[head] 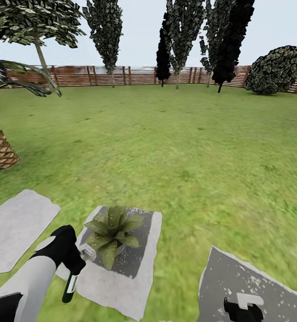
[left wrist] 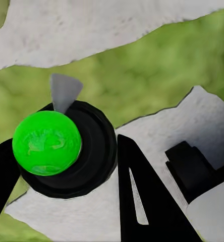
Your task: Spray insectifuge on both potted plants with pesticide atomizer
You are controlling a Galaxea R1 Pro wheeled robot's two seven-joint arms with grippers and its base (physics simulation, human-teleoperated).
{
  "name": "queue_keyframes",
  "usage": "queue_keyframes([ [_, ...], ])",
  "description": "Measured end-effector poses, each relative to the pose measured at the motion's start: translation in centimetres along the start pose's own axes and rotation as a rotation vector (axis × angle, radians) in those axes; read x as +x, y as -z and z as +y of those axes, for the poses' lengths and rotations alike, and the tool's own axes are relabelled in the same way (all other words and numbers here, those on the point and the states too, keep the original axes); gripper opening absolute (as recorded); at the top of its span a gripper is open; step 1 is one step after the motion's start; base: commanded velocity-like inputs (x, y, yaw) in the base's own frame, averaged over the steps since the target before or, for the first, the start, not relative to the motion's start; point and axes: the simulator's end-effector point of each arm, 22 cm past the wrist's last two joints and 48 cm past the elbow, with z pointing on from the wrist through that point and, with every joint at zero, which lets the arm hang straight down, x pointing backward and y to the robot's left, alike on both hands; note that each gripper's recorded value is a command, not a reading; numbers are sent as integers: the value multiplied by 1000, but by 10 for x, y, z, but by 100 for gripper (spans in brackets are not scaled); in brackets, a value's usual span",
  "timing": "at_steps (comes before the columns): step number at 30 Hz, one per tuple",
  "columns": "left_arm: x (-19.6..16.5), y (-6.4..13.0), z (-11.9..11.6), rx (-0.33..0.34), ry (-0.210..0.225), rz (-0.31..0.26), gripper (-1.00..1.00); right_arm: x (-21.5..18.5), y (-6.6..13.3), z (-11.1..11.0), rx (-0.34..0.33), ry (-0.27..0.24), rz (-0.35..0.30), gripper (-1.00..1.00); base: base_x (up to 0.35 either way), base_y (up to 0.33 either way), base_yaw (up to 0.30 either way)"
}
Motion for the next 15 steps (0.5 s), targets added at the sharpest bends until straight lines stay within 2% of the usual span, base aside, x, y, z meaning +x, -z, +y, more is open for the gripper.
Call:
queue_keyframes([
  [4, 1, 0, 1, -4, 0, 1, -100, 0, 0, 0, 0, 0, 0, 100, 226, -188, 0],
  [7, 2, -1, 1, -3, 0, 5, -100, 0, 0, 0, 1, -1, 0, 100, 61, -42, 14],
  [15, 9, -7, -1, 7, 4, 19, -100, 0, 0, 1, 0, -2, 0, 100, 4, -2, 239],
])
